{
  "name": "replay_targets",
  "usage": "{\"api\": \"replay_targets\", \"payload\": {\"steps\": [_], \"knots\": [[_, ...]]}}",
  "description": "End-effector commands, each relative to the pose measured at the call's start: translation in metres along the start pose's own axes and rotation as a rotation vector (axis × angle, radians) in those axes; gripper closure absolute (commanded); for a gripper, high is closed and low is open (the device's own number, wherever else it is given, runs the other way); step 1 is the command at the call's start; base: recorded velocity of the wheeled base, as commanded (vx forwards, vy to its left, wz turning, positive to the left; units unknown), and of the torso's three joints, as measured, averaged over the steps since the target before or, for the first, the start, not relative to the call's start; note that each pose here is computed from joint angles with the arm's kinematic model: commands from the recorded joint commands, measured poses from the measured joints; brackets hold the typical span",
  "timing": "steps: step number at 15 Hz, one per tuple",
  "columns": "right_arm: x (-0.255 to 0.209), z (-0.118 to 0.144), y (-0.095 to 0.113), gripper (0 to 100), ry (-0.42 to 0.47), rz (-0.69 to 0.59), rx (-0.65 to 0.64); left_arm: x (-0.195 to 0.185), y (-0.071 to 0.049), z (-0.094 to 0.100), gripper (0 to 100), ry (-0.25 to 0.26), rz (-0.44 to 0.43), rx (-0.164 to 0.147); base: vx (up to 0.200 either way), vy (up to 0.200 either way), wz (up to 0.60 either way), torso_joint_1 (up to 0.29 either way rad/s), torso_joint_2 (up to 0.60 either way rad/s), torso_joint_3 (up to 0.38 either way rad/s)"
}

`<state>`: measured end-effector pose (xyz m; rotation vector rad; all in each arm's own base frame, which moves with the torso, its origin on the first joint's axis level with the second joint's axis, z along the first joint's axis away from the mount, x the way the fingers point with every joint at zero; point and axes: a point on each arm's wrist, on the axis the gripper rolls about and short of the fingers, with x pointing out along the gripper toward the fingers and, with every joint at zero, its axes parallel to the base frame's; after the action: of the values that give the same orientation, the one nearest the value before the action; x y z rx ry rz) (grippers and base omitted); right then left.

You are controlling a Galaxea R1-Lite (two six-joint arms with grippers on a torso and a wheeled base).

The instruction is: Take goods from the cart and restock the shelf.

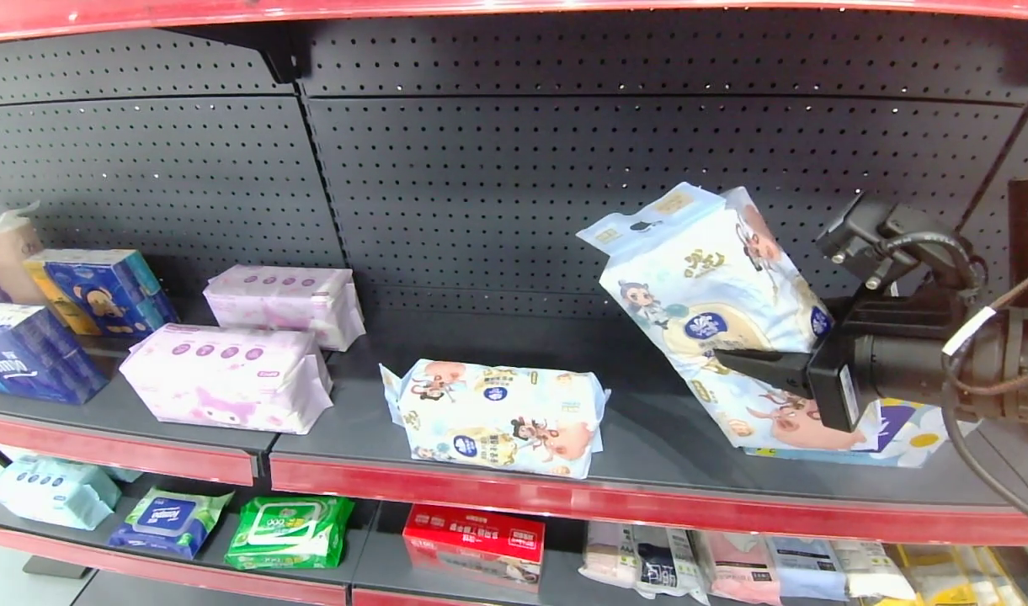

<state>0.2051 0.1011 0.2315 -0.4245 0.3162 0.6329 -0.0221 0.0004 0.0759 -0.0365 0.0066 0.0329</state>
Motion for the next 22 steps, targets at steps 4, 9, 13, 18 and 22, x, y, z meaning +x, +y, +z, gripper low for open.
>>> {"api": "replay_targets", "payload": {"steps": [4,9,13,18,22], "knots": [[0.017,0.007,-0.004,100,-0.007,0.0,0.001,-0.001,0.0,0.0,0,-0.01,-0.001,-0.002,0.0,0.0,0.0,0.0,0.0,0.0],[0.039,0.016,-0.009,100,-0.039,-0.005,-0.001,-0.001,0.0,0.0,0,-0.01,-0.001,-0.002,0.0,0.0,0.0,0.0,0.0,0.0],[0.047,0.024,-0.016,100,-0.052,-0.02,0.001,-0.001,0.0,0.0,0,-0.01,-0.001,-0.002,0.0,0.0,0.0,0.0,0.0,0.0],[0.068,0.025,-0.023,100,-0.066,-0.04,0.0,-0.001,0.0,0.0,0,-0.01,-0.001,-0.002,0.0,0.0,0.0,0.0,0.0,0.0],[0.086,0.031,-0.028,100,-0.074,-0.04,-0.009,-0.001,0.0,0.0,0,-0.01,-0.001,-0.002,0.0,0.0,0.0,0.0,0.0,0.0]]}}
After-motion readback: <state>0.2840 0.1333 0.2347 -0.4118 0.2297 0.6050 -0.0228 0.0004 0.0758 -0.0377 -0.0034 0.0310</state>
